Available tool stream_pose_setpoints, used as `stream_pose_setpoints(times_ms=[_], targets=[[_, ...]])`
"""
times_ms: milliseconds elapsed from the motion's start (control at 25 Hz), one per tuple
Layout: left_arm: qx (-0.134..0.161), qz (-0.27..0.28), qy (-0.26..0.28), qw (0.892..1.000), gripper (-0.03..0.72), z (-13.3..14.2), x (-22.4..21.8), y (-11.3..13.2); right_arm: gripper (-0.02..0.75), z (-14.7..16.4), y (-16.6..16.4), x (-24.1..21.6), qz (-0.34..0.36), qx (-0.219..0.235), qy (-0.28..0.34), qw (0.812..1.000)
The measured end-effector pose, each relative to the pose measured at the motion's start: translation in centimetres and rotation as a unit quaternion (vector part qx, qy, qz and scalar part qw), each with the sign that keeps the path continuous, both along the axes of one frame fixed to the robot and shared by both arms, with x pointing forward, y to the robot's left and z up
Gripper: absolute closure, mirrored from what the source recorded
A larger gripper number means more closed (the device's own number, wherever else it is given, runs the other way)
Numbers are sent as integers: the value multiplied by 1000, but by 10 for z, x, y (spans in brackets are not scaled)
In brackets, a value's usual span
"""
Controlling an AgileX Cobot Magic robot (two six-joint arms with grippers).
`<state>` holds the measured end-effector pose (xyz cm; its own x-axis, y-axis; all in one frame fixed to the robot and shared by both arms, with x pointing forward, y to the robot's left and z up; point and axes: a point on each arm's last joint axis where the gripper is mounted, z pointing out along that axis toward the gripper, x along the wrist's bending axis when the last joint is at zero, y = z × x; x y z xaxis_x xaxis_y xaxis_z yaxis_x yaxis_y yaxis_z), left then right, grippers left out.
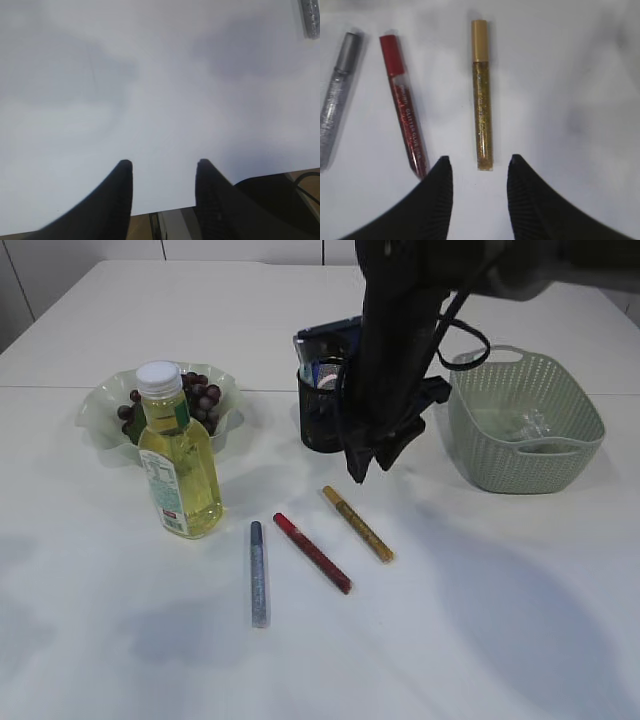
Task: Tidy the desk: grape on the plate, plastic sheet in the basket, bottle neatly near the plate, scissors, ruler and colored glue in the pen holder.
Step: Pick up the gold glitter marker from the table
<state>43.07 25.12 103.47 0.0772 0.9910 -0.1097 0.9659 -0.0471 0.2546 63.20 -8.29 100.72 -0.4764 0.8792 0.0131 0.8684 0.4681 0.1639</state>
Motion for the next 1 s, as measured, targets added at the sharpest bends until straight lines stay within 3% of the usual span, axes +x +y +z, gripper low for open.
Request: stream_pose_setpoints(times_ms=[280, 1000], targets=[[0, 0, 1, 1000, 380, 0, 0, 0, 436, -44, 4, 8, 0, -21, 40, 999], [2, -13, -10, 1000, 380, 0, 2, 0, 436, -82, 17, 32, 0, -26, 42, 999]])
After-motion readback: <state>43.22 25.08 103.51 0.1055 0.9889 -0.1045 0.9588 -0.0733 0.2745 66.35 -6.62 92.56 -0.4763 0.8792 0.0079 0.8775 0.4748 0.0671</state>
